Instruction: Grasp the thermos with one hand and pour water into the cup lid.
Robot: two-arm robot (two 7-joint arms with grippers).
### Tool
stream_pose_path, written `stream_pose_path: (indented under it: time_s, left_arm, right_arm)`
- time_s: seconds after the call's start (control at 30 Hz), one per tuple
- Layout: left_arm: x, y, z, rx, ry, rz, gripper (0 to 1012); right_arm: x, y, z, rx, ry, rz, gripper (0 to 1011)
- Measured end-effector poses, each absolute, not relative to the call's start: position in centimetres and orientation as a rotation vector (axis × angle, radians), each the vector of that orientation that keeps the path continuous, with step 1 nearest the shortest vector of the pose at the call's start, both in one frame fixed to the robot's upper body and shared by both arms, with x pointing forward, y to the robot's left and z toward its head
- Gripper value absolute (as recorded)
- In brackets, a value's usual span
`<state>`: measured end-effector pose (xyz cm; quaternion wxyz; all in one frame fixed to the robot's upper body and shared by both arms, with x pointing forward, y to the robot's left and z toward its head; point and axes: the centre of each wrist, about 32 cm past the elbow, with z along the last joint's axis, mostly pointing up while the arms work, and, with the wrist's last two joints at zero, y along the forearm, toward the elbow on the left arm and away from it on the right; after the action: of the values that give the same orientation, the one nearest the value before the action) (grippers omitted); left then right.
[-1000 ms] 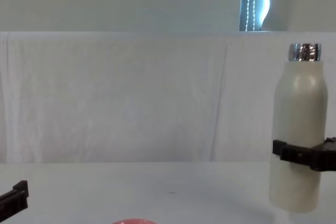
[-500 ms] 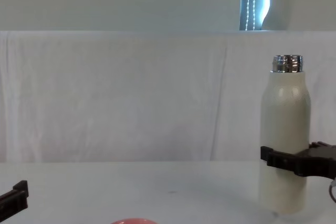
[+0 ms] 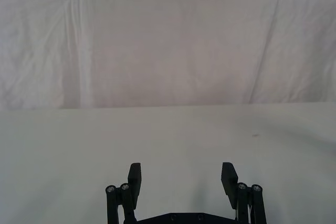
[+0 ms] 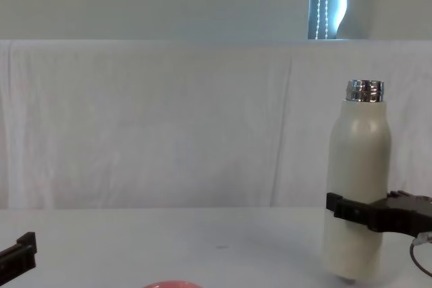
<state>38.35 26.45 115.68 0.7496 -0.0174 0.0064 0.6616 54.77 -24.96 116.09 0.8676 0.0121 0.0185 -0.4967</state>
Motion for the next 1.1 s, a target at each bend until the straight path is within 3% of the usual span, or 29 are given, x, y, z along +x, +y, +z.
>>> stream_pose_path:
  time_s: [1.1]
  left_arm:
    - [38.4,26.5,115.7,-0.038,0.014,1.446,1001]
  right_arm:
    - [55.2,-24.4,115.0,-0.003,0.026,-1.01,960]
